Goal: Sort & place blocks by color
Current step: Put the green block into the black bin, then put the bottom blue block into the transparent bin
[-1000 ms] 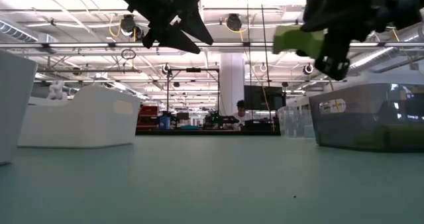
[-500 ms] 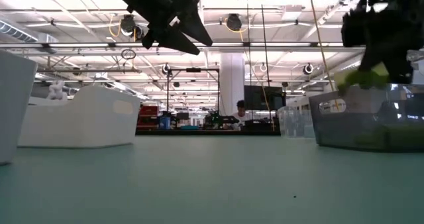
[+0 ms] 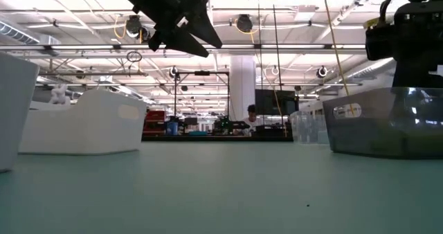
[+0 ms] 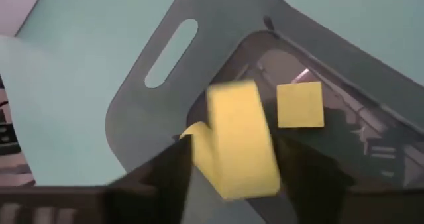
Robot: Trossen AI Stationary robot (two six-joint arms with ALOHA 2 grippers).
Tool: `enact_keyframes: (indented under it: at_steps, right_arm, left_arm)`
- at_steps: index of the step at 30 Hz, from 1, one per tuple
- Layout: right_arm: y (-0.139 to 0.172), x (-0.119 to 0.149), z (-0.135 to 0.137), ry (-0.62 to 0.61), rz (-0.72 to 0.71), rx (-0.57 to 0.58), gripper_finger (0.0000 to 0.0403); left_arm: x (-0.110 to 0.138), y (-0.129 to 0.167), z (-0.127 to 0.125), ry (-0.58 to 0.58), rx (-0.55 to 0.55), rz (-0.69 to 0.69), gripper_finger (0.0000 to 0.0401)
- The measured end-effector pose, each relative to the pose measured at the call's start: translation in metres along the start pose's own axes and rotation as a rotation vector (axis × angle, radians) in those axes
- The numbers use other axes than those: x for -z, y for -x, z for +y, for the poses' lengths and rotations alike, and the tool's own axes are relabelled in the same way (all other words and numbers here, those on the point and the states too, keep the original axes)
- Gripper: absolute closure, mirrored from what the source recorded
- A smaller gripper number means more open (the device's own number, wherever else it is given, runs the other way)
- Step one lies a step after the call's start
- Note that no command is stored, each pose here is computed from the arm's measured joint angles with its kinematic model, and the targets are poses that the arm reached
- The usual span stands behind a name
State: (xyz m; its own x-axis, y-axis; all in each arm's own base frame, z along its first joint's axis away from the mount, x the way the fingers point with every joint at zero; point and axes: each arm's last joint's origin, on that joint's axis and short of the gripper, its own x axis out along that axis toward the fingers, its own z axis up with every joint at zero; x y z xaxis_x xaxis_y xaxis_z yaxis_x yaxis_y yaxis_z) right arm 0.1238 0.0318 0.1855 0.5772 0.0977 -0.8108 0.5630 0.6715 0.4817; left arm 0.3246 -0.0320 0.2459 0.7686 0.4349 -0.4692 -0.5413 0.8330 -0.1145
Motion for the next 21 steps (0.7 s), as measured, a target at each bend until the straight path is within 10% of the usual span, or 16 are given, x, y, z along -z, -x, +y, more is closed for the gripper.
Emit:
enact_keyframes:
  at_steps: [8, 15, 21]
  right_arm:
    - [0.002, -0.006, 0.012, 0.024, -0.053, -0.146, 0.0072]
    - [0.024, -0.028, 0.050, 0.211, -0.350, -0.564, 0.0064]
    - [0.015, -0.027, 0.052, 0.296, -0.339, -0.524, 0.0064]
  left_arm:
    - [0.000, 0.000, 0.000, 0.003, 0.000, 0.000, 0.0192]
    - [0.000, 0.000, 0.000, 0.010, 0.001, -0.002, 0.0192]
    - [0.000, 0.000, 0.000, 0.025, 0.000, 0.002, 0.0192]
